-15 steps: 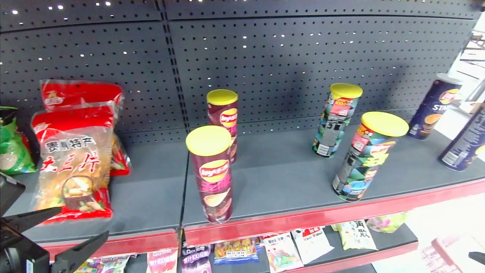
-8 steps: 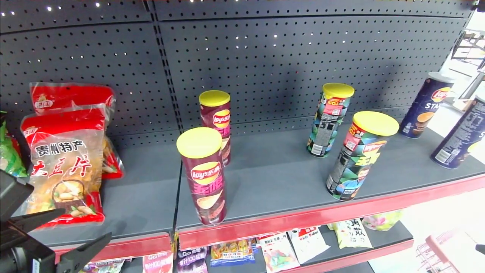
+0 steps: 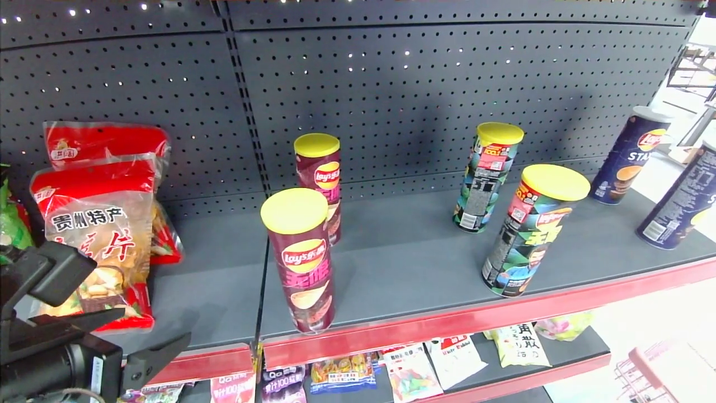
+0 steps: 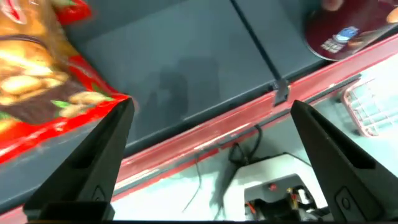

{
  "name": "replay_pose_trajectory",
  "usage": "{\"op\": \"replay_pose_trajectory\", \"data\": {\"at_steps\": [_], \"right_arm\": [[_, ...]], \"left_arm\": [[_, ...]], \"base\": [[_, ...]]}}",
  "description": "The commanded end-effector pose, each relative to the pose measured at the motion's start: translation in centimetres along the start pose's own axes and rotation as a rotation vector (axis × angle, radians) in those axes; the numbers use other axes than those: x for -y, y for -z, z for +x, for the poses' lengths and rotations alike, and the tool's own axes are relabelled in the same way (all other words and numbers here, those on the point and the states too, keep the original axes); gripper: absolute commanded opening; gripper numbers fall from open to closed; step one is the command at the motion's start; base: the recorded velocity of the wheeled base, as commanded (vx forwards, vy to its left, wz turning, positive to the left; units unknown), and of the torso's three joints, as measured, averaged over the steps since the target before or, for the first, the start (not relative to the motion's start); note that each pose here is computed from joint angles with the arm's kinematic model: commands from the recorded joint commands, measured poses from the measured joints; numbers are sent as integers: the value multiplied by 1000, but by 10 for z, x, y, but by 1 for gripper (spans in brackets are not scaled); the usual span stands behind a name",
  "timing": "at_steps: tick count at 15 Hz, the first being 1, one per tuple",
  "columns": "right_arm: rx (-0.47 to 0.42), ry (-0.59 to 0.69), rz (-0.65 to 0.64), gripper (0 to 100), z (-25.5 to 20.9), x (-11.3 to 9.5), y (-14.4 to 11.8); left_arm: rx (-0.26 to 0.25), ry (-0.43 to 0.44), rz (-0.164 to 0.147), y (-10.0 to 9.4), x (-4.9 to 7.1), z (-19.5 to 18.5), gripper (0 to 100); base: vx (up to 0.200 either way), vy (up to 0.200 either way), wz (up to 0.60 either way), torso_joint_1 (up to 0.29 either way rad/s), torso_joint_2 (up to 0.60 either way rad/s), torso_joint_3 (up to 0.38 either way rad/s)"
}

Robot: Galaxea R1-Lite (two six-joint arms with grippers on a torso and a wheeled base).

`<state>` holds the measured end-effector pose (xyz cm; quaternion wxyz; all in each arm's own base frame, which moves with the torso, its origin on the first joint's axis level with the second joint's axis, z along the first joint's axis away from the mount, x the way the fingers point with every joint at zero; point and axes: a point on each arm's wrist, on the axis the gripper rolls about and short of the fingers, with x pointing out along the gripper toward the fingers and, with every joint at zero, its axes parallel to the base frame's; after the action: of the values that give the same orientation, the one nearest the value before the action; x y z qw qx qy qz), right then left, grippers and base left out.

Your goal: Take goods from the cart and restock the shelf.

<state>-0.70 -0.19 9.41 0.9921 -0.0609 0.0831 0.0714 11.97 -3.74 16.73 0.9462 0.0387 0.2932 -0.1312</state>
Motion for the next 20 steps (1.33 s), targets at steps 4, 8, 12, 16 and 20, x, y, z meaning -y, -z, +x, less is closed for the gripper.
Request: {"op": "replay_pose_trajectory", "data": {"at_steps": [4, 8, 12, 16, 20], "right_arm": [[58, 233, 84, 100, -10, -5, 9], [140, 97, 54, 100, -15, -6, 13], [181, 177, 84, 100, -16, -5, 14], [190, 219, 115, 100, -15, -4, 14], [208, 114, 56, 100, -14, -7, 15]], "left_arm": [[-22, 2, -3, -1, 0, 5, 100], [-27, 6, -6, 1, 0, 6, 100], [-24, 8, -5, 0, 0, 6, 100], [-13, 9, -6, -1, 0, 4, 100], [-10, 15, -2, -2, 1, 4, 100]], "base": [[0, 0, 0, 0, 0, 0], [0, 0, 0, 0, 0, 0], [0, 0, 0, 0, 0, 0], [0, 0, 0, 0, 0, 0], [0, 0, 0, 0, 0, 0]]}}
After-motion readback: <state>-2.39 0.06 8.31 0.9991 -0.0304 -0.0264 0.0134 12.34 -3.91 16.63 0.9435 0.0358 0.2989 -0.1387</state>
